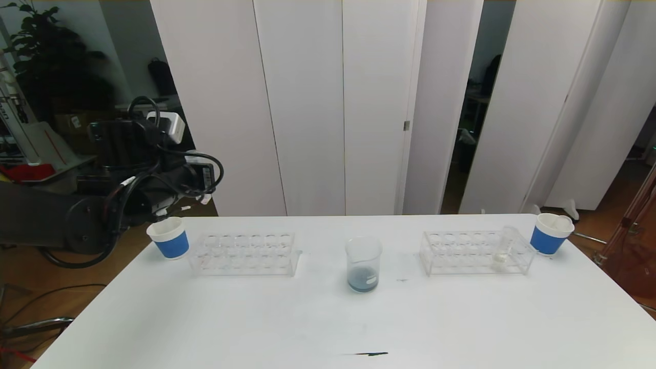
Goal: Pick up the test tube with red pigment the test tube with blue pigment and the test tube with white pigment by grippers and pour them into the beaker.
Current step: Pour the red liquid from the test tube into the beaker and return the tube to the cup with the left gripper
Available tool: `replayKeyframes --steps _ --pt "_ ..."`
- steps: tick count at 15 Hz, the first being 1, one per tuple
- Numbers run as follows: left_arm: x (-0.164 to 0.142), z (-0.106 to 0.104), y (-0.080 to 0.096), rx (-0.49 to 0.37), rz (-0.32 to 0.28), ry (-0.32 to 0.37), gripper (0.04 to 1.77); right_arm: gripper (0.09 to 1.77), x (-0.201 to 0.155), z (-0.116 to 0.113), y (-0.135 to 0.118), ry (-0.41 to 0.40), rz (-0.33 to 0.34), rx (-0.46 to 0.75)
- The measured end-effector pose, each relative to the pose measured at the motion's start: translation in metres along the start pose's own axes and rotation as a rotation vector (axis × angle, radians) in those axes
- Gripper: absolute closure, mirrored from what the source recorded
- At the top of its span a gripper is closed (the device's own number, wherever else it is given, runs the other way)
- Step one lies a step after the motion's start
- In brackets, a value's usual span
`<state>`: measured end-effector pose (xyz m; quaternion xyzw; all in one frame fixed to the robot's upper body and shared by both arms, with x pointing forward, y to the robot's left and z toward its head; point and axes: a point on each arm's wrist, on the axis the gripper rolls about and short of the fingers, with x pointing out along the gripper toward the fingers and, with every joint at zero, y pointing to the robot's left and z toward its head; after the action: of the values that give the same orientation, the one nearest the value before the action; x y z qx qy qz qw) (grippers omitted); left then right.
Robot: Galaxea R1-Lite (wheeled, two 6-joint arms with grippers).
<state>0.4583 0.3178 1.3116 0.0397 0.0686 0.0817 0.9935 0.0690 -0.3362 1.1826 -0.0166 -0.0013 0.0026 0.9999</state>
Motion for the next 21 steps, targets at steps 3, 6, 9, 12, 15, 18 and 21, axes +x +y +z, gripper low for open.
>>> replayKeyframes --steps 3,6,9,12,15,18,21 --pt "0.022 -0.005 0.039 -0.028 0.12 -0.116 1.24 0.11 0.0 0.0 0.0 0.0 0.001 0.0" --pt "0.042 -0.028 0.06 -0.03 0.184 -0.117 1.24 0.11 0.0 0.0 0.0 0.0 0.0 0.0" --pt "0.059 -0.057 0.07 -0.037 0.211 -0.055 1.24 0.11 0.0 0.0 0.0 0.0 0.0 0.0" --pt "0.073 -0.079 0.076 -0.036 0.226 -0.037 1.24 0.11 0.0 0.0 0.0 0.0 0.0 0.0" --pt "0.083 -0.101 0.082 -0.036 0.235 0.007 1.24 0.11 0.0 0.0 0.0 0.0 0.001 0.0" --pt "0.09 -0.115 0.084 -0.034 0.241 -0.009 1.24 0.11 0.0 0.0 0.0 0.0 0.0 0.0" --pt "0.095 -0.127 0.083 -0.033 0.241 0.015 1.24 0.11 0.0 0.0 0.0 0.0 0.0 0.0"
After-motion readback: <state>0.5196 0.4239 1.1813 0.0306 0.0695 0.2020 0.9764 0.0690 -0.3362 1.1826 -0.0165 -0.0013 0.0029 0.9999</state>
